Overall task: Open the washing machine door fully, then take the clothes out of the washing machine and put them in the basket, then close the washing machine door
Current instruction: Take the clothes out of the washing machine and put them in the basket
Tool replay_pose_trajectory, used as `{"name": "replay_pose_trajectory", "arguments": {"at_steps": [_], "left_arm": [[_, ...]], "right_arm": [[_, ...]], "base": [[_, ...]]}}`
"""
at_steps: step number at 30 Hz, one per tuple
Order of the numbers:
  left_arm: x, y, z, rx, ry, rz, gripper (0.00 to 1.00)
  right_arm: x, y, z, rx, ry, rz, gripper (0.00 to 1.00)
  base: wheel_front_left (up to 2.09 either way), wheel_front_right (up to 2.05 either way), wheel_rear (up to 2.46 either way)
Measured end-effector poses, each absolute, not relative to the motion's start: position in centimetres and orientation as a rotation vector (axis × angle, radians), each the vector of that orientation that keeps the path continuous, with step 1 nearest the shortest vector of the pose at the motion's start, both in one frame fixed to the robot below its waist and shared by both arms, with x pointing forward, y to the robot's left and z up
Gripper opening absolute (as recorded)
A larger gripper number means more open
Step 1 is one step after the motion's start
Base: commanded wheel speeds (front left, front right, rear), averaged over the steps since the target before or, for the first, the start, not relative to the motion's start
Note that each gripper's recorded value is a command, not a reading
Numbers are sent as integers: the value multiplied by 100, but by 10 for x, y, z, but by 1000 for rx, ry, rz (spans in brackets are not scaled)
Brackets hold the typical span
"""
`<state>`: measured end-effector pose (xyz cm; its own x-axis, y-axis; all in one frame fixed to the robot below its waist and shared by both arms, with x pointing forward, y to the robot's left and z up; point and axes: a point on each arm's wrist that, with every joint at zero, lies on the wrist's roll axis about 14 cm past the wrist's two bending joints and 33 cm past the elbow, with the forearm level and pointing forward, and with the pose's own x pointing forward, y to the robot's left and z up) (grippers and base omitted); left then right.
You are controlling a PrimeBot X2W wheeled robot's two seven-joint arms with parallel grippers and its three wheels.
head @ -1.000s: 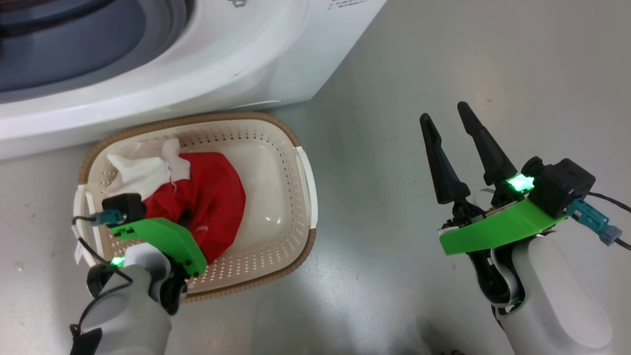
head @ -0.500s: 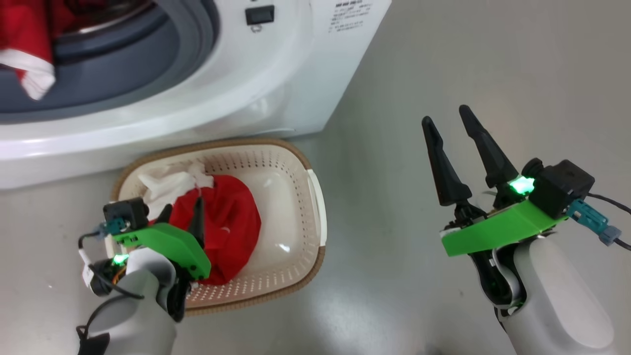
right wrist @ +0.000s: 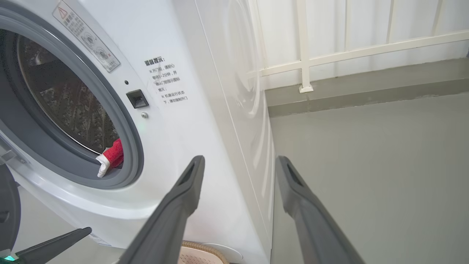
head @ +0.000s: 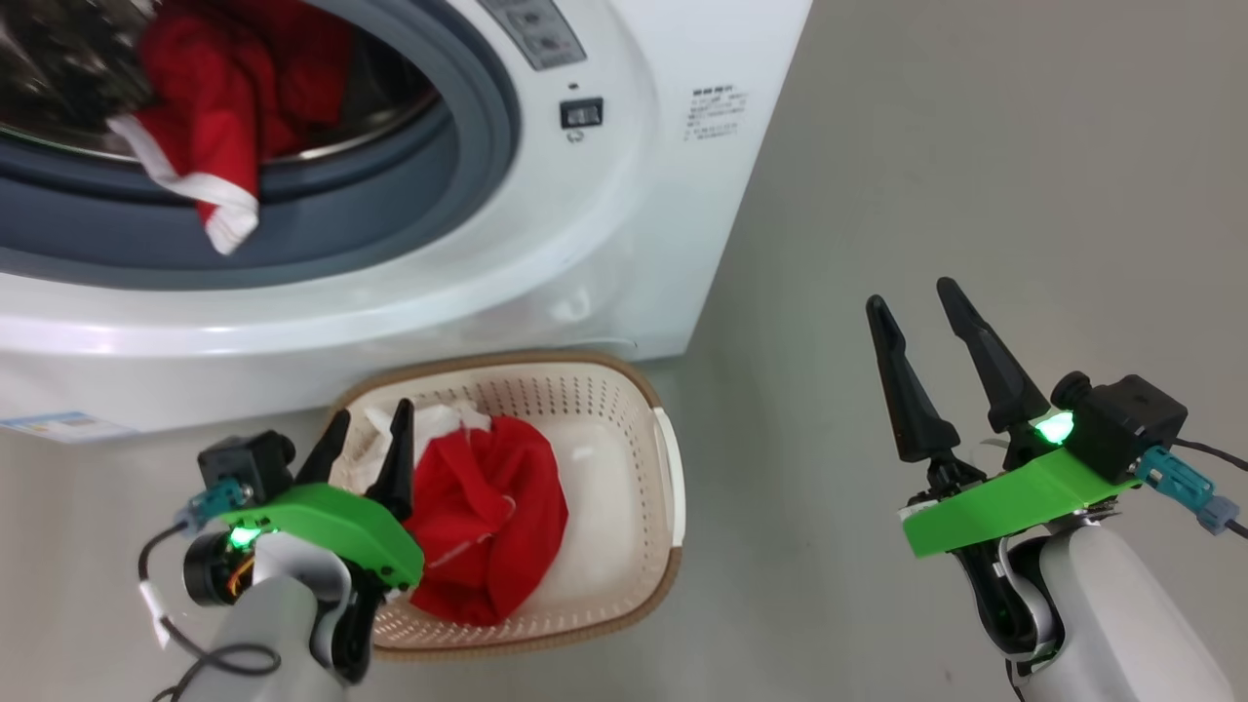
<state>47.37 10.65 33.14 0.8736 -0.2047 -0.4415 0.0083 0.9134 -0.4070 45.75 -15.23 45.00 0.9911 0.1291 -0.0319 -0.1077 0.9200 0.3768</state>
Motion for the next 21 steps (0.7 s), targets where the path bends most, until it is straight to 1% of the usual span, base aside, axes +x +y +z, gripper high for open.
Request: {"name": "replay_pose_trajectory", "arguments": {"at_steps": [7,14,21], "left_arm": [[467,124,391,-389,299,-117,100],[447,148,454,-346,87,-95,100],[421,165,495,-284,-44,-66,100]], "right_arm": [[445,-149,471,388,14,137,100],[427,-149,489,386,-24,147,100],[416,-161,517,374,-103,135,100]], "base": [[0,0,0],[0,0,0],[0,0,0]]}}
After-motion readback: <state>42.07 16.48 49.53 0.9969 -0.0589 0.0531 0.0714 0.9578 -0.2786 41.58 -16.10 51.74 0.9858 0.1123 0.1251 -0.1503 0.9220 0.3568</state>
